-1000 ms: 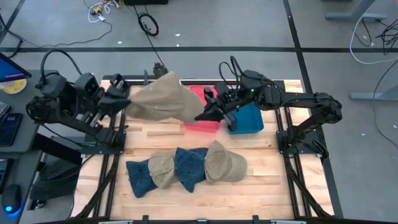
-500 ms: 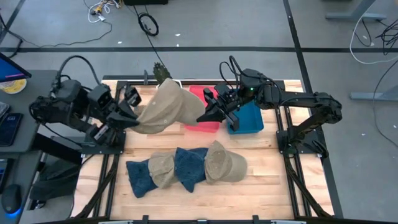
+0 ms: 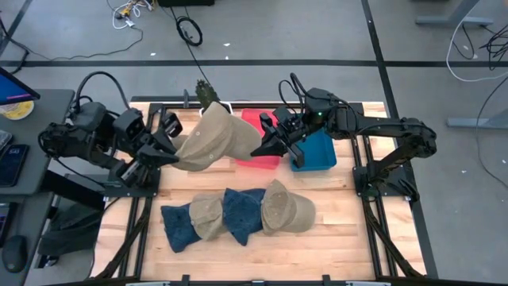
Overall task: Pick & Place hat
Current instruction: Put the middle brown cap into the blue bin
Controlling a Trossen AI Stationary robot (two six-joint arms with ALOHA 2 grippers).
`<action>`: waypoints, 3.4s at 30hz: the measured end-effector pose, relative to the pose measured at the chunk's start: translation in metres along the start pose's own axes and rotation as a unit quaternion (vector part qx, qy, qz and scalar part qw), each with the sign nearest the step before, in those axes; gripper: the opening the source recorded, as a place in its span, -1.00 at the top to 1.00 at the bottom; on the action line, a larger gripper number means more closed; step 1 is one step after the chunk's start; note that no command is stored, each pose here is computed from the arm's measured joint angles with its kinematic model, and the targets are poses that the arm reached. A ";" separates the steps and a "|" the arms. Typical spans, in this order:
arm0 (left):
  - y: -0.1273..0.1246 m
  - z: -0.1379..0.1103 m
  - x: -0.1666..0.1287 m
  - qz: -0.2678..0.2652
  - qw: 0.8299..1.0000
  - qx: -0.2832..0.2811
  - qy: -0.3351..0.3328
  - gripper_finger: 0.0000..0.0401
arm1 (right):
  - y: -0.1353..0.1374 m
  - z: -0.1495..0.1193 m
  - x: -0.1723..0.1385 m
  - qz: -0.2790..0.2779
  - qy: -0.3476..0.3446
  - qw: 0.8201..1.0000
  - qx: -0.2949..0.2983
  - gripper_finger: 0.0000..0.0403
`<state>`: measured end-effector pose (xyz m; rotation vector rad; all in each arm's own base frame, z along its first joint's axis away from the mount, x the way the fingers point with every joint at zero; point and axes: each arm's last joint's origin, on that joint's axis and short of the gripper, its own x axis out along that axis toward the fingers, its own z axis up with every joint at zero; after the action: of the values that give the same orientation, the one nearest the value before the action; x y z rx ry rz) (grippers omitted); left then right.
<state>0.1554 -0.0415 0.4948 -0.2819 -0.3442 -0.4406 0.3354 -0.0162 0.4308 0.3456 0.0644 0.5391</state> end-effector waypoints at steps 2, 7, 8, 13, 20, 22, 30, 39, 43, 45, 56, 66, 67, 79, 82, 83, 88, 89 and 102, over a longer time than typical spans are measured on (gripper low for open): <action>0.000 0.000 0.000 0.002 1.000 0.014 0.000 0.70 | 0.000 0.000 0.000 0.003 0.001 1.000 0.004 0.97; 0.000 0.000 0.000 0.008 0.999 0.052 -0.001 0.38 | 0.000 -0.001 0.000 0.010 0.005 1.000 0.009 0.97; 0.001 0.000 0.000 0.009 0.998 0.062 -0.001 0.30 | 0.000 -0.001 0.000 0.011 0.005 1.000 0.012 0.97; 0.001 -0.001 -0.001 0.012 0.994 0.109 0.006 0.00 | 0.003 -0.002 -0.005 0.006 0.025 0.999 0.045 0.97; 0.004 -0.006 -0.012 0.083 0.987 0.123 0.057 -0.19 | 0.019 0.007 -0.039 -0.024 0.051 0.997 0.051 0.97; 0.005 -0.007 -0.015 0.100 0.985 0.123 0.068 -0.20 | 0.023 0.009 -0.049 -0.033 0.055 0.996 0.054 0.97; 0.007 -0.007 -0.023 0.151 0.976 0.132 0.085 -0.13 | 0.043 0.013 -0.083 -0.057 0.074 0.994 0.064 0.97; 0.009 -0.009 -0.024 0.191 0.963 0.167 0.093 -0.06 | 0.056 0.017 -0.122 -0.117 0.075 0.988 0.071 0.97; 0.011 -0.011 -0.025 0.213 0.957 0.170 0.102 -0.02 | 0.058 0.016 -0.137 -0.150 0.078 0.982 0.079 0.97; 0.012 -0.011 -0.025 0.221 0.955 0.171 0.103 0.01 | 0.057 0.014 -0.145 -0.171 0.084 0.978 0.086 0.97; 0.017 -0.019 -0.016 0.252 0.942 0.187 0.119 0.06 | 0.057 -0.015 -0.176 -0.248 0.090 0.955 0.135 0.97; 0.026 -0.035 0.005 0.254 0.939 0.188 0.138 0.06 | 0.053 -0.080 -0.199 -0.262 -0.040 0.940 0.216 0.97; 0.027 -0.036 0.008 0.254 0.939 0.188 0.137 0.06 | 0.051 -0.087 -0.200 -0.265 -0.053 0.935 0.230 0.97; 0.058 -0.062 0.035 0.298 0.923 0.179 0.163 0.06 | 0.046 -0.144 -0.224 -0.360 -0.235 0.827 0.362 0.97; 0.063 -0.067 0.039 0.305 0.922 0.171 0.169 0.06 | 0.049 -0.147 -0.228 -0.368 -0.273 0.796 0.396 0.97; 0.065 -0.069 0.040 0.306 0.921 0.170 0.172 0.06 | 0.050 -0.149 -0.228 -0.368 -0.282 0.784 0.413 0.97; 0.066 -0.071 0.042 0.306 0.920 0.171 0.175 0.06 | 0.054 -0.159 -0.229 -0.374 -0.291 0.730 0.492 0.97; 0.066 -0.071 0.042 0.306 0.920 0.172 0.175 0.06 | 0.055 -0.162 -0.229 -0.380 -0.287 0.721 0.504 0.97; 0.070 -0.068 0.040 0.312 0.915 0.185 0.177 0.06 | 0.057 -0.181 -0.232 -0.447 -0.289 0.639 0.556 0.97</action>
<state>0.2392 -0.0188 0.4351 0.0699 0.0327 0.2117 0.0815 -0.0344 0.2728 1.5933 -0.0701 -0.7327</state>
